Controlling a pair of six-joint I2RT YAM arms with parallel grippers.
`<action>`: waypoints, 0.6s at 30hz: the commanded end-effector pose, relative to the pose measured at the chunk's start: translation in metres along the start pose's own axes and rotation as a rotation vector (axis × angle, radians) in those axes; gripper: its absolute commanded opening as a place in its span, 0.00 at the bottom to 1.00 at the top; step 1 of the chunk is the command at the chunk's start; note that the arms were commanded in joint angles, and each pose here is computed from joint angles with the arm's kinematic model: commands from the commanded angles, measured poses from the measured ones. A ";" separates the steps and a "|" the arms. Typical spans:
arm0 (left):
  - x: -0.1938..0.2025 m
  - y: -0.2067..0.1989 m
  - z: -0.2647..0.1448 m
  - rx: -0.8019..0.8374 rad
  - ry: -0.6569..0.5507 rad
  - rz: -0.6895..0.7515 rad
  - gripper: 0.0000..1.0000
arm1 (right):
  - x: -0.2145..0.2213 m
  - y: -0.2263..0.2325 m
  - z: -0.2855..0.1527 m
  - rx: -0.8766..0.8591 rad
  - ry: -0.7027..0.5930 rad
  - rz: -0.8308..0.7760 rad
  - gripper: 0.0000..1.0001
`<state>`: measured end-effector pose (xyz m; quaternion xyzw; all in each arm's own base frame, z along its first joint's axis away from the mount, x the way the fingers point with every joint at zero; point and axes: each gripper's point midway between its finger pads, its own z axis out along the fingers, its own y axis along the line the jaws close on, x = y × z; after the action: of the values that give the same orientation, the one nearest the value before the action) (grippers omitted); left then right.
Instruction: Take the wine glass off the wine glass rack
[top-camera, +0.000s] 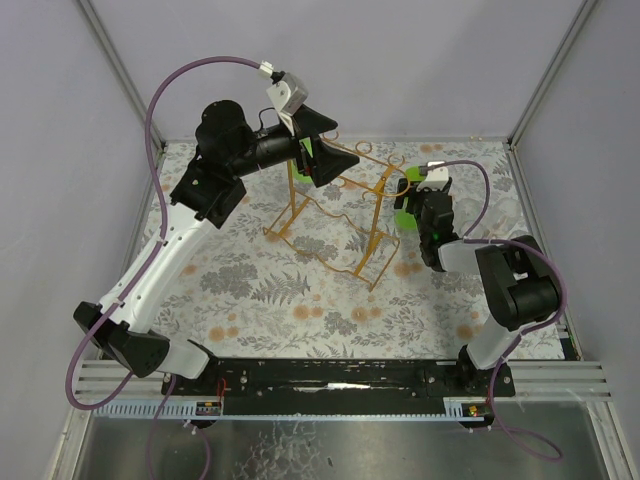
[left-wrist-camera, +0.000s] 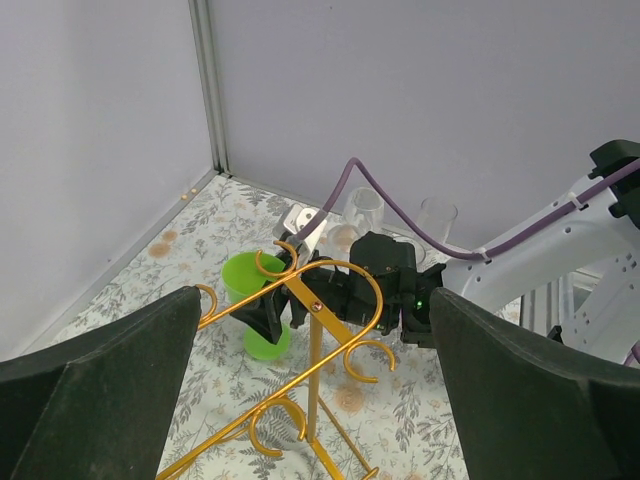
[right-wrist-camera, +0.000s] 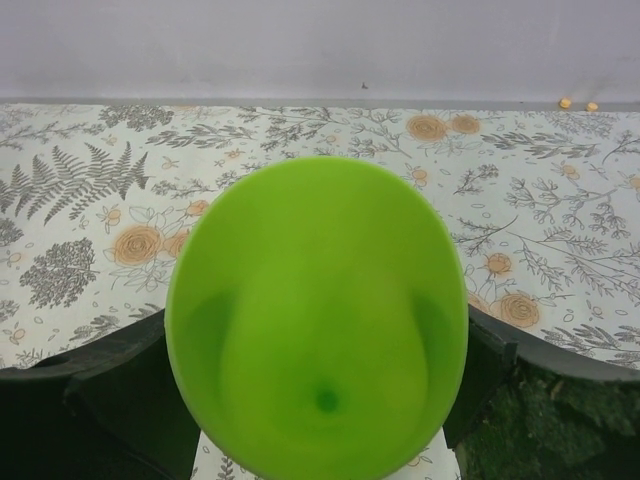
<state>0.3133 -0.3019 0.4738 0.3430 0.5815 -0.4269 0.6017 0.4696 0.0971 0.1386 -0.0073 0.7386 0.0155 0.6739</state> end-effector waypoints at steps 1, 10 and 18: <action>0.001 -0.001 0.000 0.018 0.002 -0.009 0.95 | -0.024 0.011 -0.001 -0.049 -0.102 0.013 0.75; 0.000 -0.003 -0.001 0.027 0.000 -0.015 0.95 | -0.025 0.013 0.000 -0.065 -0.089 0.000 0.97; -0.001 -0.005 -0.002 0.031 -0.002 -0.014 0.95 | -0.043 0.013 -0.002 -0.060 -0.115 0.000 0.99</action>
<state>0.3096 -0.3035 0.4734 0.3482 0.5791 -0.4345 0.5955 0.4651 0.1037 0.1325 -0.0276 0.7416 0.0282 0.6696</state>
